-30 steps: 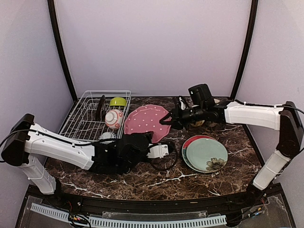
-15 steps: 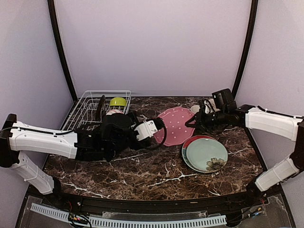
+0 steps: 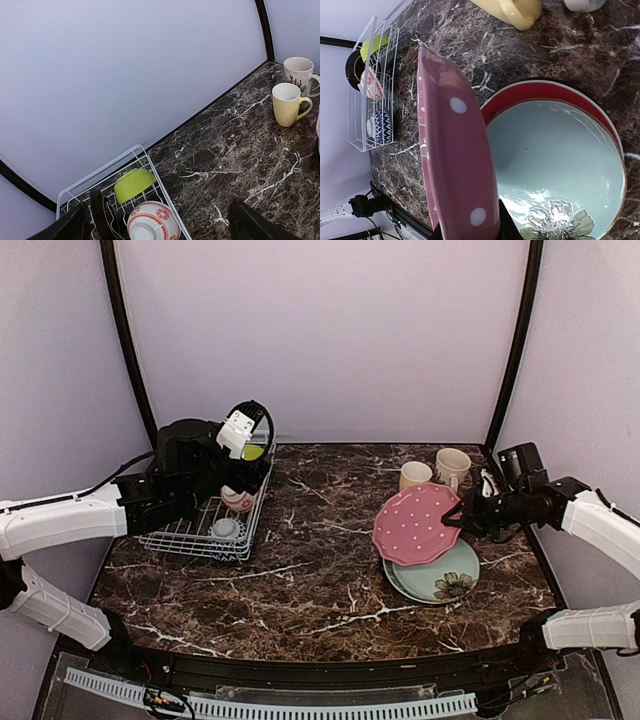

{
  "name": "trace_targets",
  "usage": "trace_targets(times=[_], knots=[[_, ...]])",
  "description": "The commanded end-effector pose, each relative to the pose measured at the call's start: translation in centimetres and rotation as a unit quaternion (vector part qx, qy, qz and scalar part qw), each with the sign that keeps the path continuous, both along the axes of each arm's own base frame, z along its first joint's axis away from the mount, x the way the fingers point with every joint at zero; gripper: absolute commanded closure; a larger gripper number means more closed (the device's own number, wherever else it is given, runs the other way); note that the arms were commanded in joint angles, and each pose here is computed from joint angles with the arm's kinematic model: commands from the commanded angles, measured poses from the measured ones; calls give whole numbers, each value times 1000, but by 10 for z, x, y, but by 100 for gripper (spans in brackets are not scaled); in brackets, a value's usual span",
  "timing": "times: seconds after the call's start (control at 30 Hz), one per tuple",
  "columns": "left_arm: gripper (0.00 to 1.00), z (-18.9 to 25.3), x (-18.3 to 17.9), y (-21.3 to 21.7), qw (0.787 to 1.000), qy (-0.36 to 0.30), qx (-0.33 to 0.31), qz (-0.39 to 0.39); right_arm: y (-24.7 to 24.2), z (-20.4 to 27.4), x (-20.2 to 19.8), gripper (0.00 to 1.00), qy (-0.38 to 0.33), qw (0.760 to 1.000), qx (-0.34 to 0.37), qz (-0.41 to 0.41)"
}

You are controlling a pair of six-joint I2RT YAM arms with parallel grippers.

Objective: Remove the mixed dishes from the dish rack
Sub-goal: Place the plate with another plate.

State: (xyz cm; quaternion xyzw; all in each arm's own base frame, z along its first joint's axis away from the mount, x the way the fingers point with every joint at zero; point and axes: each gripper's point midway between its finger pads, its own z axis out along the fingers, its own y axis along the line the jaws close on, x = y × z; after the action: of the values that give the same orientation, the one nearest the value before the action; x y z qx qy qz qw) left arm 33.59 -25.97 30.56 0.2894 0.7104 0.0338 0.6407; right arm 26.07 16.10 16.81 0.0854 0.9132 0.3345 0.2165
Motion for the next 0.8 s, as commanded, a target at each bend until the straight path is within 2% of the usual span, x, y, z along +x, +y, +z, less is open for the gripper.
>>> trace_targets(times=[0.0,0.2,0.6,0.67,0.77], knots=[[5,11,1,7,998,18,-59,4,-7,15,-11,100,-31,999,25,17],[5,7,3,6,997,29,-66,6,-14,-9,-29,100,10,999,42,22],[5,3,4,4,997,36,-67,5,-27,-47,-32,100,45,999,28,12],[5,3,4,4,997,36,-65,5,-32,-53,-34,94,49,999,17,6],[5,2,5,4,997,37,-62,6,-35,-58,-36,73,52,999,12,-1]])
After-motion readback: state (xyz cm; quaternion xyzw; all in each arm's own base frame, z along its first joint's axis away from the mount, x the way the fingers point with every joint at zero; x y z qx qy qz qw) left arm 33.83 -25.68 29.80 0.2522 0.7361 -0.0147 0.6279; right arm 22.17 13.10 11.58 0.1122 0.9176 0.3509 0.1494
